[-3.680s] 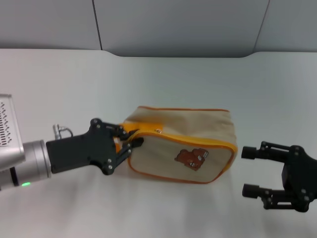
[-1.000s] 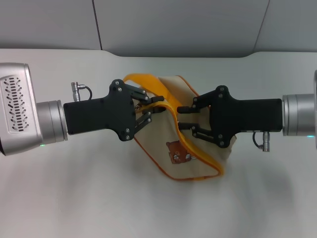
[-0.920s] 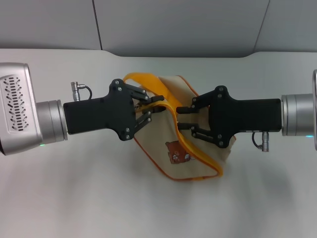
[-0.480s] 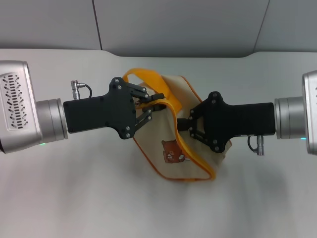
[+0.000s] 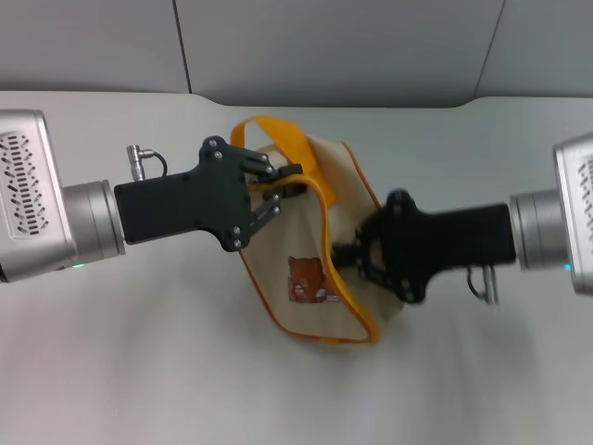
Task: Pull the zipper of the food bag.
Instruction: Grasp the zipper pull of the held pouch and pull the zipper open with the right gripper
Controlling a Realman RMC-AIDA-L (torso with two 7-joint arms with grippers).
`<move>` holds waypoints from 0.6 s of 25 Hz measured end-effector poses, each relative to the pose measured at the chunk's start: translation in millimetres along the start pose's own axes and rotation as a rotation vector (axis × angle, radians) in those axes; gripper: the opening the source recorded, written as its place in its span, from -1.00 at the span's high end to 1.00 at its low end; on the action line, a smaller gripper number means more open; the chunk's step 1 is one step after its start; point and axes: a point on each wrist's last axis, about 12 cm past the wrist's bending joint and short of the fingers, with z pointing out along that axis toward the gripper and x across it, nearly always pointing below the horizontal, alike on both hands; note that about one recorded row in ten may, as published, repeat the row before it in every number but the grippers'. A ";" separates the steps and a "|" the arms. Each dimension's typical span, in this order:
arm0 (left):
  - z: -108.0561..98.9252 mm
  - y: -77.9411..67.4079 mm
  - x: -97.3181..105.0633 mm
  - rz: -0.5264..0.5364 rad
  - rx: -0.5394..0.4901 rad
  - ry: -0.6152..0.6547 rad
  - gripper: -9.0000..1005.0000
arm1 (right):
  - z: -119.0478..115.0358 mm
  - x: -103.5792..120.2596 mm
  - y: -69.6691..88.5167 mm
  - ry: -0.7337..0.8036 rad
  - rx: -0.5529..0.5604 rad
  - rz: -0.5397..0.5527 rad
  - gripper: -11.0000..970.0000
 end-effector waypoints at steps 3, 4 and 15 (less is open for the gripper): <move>-1.8 2.2 2.6 -0.017 -0.030 0.018 0.78 | -10.3 6.6 13.2 0.055 -0.042 0.036 0.98; -2.7 3.5 4.0 -0.027 -0.044 0.028 0.78 | -15.2 8.8 18.5 0.073 -0.053 0.048 0.98; -10.7 2.1 10.4 -0.100 -0.092 0.062 0.78 | -52.6 14.7 43.9 0.002 0.077 0.242 0.98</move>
